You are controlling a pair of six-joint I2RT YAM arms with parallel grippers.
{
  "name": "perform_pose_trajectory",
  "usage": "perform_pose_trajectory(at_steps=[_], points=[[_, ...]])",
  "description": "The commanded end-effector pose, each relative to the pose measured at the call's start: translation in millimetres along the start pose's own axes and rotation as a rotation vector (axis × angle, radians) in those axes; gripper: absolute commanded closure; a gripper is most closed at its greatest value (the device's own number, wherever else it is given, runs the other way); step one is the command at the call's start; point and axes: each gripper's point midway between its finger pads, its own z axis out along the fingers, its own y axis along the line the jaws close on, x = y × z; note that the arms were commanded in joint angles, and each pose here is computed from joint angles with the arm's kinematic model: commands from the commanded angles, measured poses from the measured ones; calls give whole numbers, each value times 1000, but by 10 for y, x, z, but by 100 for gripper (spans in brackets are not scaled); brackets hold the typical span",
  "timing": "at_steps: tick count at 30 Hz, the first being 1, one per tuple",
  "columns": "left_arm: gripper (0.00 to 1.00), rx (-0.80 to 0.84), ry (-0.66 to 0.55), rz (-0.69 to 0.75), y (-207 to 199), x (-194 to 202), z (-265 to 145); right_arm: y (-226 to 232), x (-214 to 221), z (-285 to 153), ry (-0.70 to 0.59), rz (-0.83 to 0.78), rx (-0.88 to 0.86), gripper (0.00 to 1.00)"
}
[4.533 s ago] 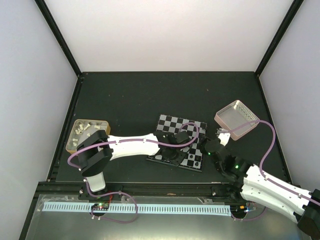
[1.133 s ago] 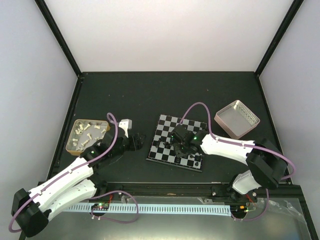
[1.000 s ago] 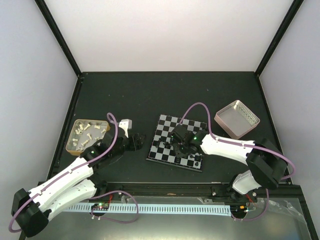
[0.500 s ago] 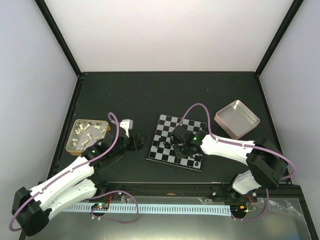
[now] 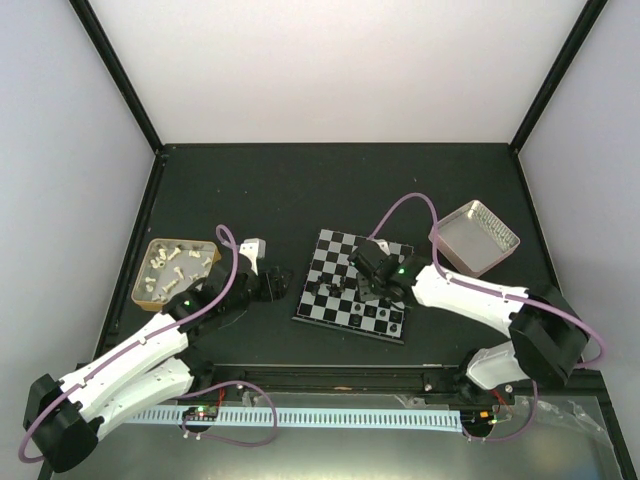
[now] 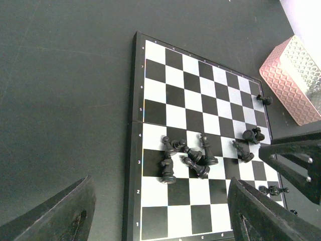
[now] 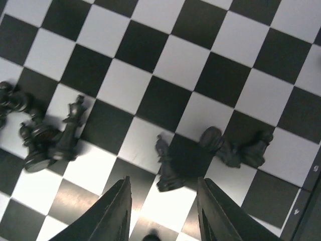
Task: Set up the chess pieces on the board
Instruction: Pick up the chess piece from the chessboard.
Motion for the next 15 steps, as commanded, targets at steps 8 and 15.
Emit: perform_pose_trajectory(at_steps=[8,15], points=[[27,15,-18,-2,-41,-68,-21,-59,-7,336,42,-89,57,61],[27,12,-19,-2,-48,-87,-21,-18,90,391,79,-98,28,66]])
